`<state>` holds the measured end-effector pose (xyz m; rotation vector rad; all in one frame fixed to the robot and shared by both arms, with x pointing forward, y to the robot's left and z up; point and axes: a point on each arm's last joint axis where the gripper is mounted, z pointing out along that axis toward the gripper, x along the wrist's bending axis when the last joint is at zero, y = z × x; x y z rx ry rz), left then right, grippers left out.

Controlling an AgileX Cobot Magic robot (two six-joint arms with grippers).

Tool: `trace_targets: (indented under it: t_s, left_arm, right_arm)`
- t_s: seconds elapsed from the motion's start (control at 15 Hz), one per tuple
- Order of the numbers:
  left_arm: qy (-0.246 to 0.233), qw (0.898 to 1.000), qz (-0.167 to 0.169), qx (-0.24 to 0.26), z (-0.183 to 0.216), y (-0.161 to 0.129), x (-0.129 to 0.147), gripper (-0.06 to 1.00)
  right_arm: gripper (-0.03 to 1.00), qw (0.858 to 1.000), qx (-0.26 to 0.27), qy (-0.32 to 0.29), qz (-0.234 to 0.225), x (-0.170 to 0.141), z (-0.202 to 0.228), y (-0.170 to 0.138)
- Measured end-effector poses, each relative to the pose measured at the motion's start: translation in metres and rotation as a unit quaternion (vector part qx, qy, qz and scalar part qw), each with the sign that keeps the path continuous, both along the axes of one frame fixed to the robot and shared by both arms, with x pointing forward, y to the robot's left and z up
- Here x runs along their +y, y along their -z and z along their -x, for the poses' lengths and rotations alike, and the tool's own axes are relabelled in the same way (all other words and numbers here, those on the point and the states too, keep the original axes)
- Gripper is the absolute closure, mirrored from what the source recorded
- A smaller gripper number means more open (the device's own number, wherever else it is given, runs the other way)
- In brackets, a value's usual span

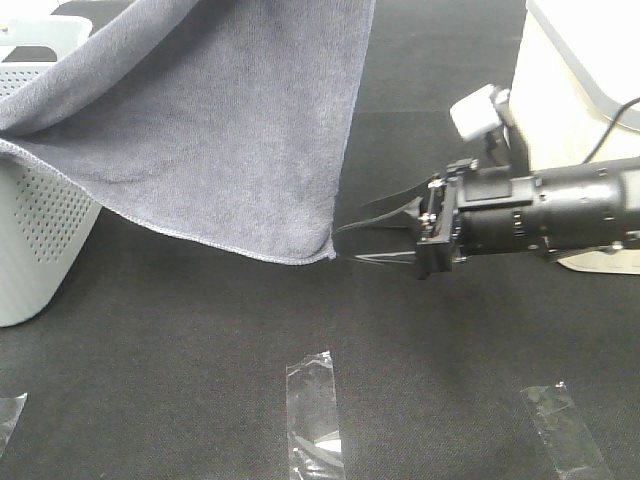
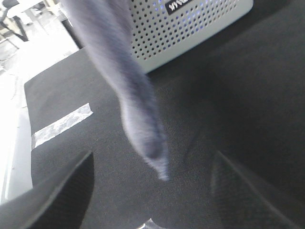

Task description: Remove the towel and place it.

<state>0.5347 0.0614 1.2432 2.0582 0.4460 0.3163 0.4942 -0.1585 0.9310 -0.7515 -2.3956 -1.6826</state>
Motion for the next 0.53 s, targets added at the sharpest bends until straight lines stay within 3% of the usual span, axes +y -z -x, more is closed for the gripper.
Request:
trace_targets:
  t_s: [0.53]
  left_arm:
    - [0.004, 1.000, 0.010, 0.004, 0.001, -0.001, -0.001, 0.94]
  right_arm:
    - [0.30, 0.999, 0.010, -0.019, -0.030, 0.008, -0.020, 0.010]
